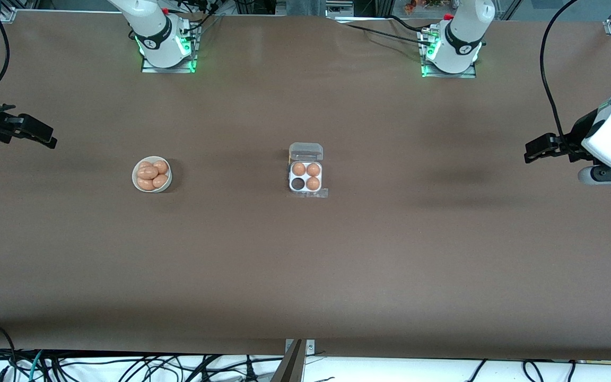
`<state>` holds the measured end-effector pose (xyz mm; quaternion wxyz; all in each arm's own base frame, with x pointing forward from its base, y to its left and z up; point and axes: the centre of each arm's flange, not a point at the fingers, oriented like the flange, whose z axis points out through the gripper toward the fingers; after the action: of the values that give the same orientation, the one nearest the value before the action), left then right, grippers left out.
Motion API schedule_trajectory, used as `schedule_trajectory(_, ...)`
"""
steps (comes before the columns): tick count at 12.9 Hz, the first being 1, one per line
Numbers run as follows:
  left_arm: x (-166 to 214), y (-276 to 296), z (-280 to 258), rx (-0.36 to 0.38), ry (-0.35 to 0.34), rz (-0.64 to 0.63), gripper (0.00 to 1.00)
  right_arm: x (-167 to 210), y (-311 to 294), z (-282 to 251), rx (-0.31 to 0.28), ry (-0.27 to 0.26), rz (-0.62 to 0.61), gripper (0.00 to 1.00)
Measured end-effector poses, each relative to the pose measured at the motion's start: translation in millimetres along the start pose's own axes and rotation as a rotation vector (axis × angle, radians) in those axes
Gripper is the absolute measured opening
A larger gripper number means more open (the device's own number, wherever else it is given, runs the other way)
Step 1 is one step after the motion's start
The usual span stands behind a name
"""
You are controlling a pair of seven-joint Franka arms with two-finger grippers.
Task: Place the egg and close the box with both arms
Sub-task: 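Move the right gripper over the white bowl of eggs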
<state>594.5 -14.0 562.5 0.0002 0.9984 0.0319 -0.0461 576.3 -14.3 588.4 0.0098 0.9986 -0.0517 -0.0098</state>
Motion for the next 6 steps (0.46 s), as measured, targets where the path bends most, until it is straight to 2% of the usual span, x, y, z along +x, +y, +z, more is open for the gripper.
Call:
schedule_trajectory(2, 0, 0, 0, 0.000, 0.000, 0.000, 1.00, 2, -3, 7, -0.001, -0.013, -0.060, 1.00)
schedule_trajectory(6, 0, 0, 0, 0.000, 0.000, 0.000, 1.00, 16, -23, 52, 0.007, -0.094, -0.436, 1.00)
